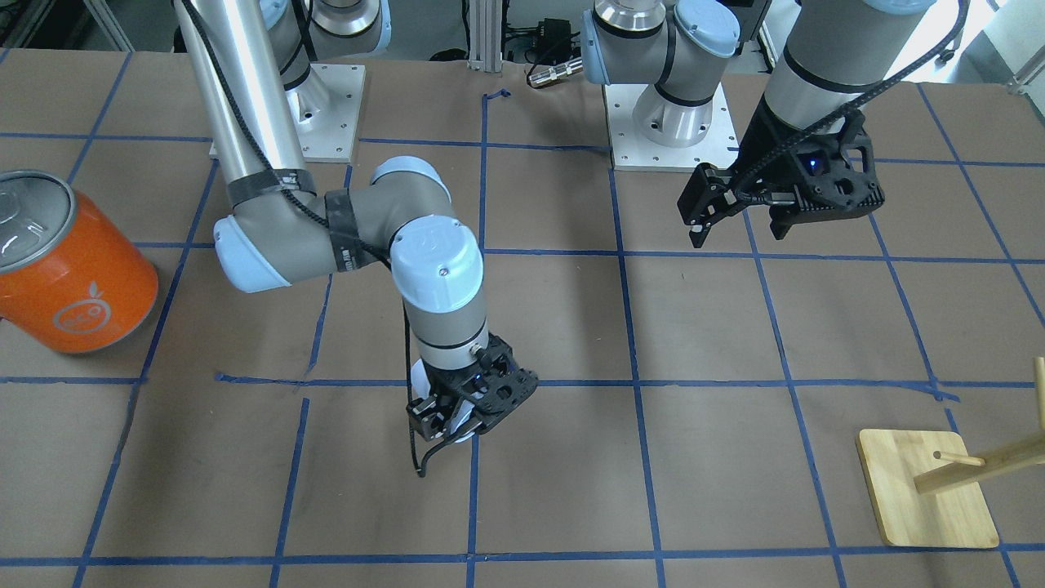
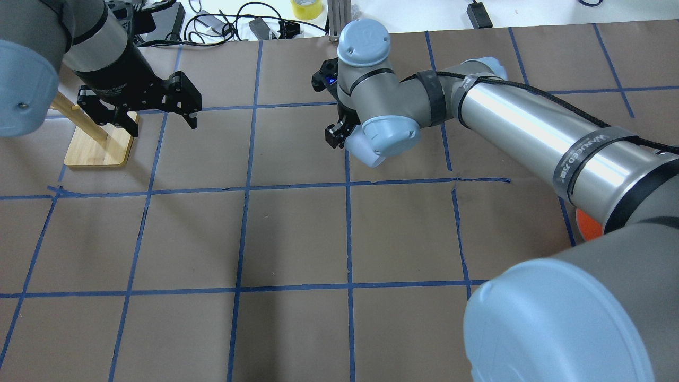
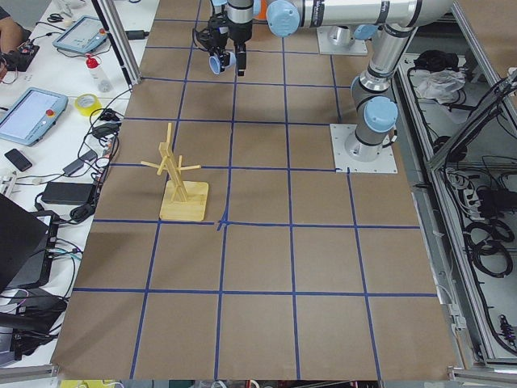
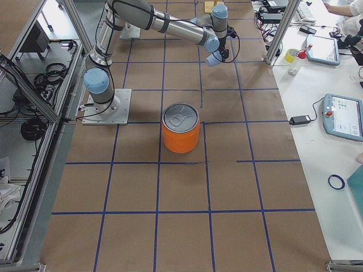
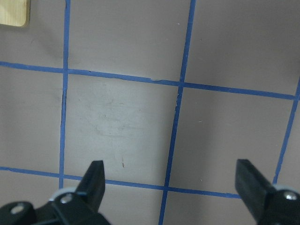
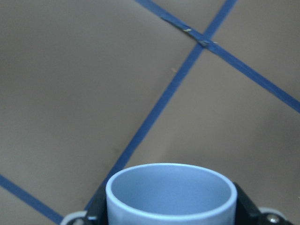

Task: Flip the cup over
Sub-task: 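Carry the cup with the right gripper toward the left gripper's side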

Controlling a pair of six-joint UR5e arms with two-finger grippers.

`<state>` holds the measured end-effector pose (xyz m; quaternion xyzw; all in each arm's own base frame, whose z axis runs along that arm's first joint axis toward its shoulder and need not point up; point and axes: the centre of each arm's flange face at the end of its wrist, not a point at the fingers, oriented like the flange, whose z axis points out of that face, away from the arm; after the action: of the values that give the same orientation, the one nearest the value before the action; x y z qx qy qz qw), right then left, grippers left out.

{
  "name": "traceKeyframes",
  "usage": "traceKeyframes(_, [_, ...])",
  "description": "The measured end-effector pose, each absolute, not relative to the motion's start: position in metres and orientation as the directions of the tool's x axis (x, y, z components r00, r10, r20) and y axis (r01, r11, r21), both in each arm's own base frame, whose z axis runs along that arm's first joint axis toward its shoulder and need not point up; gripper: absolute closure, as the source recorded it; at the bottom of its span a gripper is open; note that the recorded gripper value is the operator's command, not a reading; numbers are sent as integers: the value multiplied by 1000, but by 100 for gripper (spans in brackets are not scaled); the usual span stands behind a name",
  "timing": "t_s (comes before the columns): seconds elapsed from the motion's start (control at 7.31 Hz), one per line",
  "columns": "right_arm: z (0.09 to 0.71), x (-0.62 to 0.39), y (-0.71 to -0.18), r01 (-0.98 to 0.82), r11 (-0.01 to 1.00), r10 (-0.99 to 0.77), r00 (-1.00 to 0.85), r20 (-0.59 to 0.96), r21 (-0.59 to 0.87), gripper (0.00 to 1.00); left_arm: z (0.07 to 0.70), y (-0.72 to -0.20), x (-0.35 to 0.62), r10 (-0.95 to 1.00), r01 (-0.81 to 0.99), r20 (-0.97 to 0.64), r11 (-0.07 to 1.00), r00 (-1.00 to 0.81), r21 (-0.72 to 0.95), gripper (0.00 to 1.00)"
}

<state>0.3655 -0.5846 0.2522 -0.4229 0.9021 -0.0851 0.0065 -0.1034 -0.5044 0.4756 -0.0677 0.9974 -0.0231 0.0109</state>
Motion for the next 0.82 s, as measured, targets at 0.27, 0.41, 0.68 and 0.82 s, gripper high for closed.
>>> traceKeyframes(0.27, [256, 376, -547, -923, 333, -937, -347, 44, -195, 85, 470, -506, -103, -139, -138, -19, 990, -990, -38, 0])
traceKeyframes(0.41, [254, 379, -540, -948, 215, -970, -235, 60, -234, 85, 468, -506, -103, -139, -138, -20, 990, -990, -33, 0])
traceKeyframes(0.68, [244, 386, -541, -955, 65, -990, -98, 100, -290, 84, 465, -506, -103, -139, -139, -20, 990, -990, -31, 0])
traceKeyframes(0.82, [237, 387, -542, -954, 37, -992, -72, 107, -296, 83, 465, -506, -103, -139, -138, -20, 990, -990, -32, 0])
